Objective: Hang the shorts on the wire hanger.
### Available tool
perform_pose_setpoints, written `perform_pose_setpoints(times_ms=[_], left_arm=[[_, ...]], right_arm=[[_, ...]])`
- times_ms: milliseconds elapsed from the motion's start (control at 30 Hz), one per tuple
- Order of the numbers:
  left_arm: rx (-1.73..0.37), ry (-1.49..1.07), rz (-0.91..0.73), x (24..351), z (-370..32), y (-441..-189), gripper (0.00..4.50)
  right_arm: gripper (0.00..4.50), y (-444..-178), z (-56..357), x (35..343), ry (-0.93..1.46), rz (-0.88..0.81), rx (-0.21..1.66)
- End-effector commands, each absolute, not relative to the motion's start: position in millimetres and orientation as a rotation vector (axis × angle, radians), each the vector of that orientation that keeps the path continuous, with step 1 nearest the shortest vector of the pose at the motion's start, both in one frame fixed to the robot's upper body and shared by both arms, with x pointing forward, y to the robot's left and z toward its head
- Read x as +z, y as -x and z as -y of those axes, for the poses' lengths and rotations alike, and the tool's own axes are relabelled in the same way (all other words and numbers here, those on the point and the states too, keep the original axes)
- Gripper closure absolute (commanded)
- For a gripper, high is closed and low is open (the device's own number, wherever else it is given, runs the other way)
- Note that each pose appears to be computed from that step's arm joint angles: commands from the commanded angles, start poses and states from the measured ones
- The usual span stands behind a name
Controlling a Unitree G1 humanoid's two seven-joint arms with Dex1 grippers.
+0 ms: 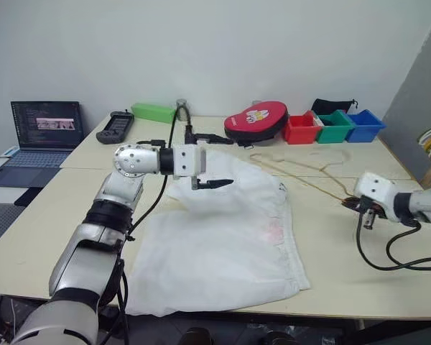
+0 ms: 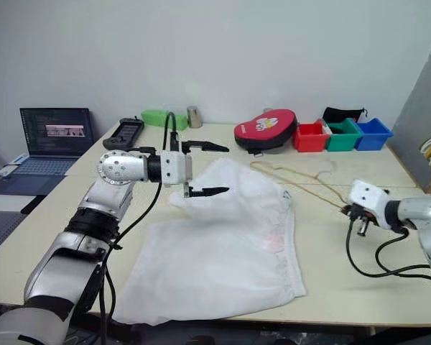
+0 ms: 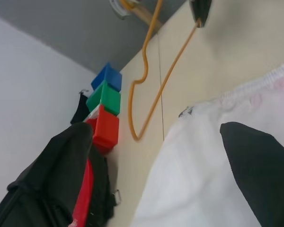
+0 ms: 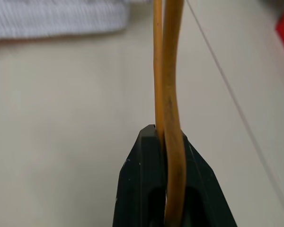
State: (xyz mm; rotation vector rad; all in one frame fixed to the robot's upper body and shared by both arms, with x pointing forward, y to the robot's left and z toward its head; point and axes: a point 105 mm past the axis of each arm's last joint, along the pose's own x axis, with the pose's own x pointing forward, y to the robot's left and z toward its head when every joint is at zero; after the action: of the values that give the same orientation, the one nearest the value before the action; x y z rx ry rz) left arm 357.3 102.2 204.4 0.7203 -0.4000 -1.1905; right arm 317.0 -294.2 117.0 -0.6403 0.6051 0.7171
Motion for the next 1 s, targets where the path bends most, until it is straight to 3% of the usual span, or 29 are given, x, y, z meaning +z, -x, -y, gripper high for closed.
perform_pose_setpoints(times_ms=[33,267,600,833,1000], left_arm=[[-1.103,-0.518,0.324,201,-113,-349,0.02],[-1.08,-0.353,0.207,173,-104,-315,0.02],[-1.051,-0.3,0.159,158,-94,-292,0.02],[-1.076,-0.302,0.128,148,-94,-282,0.02],[-1.081,-0.326,0.079,129,-104,-271,0.02]], right_arm=[[4.5,-296,303,134,0.383,-0.697,0.719],[4.5,-236,325,131,0.003,-1.048,0.741],[4.5,-167,328,104,-0.259,-1.352,0.742],[4.5,-133,302,99,-0.399,-1.439,0.79],[4.5,-123,284,95,-0.462,-1.428,0.827]])
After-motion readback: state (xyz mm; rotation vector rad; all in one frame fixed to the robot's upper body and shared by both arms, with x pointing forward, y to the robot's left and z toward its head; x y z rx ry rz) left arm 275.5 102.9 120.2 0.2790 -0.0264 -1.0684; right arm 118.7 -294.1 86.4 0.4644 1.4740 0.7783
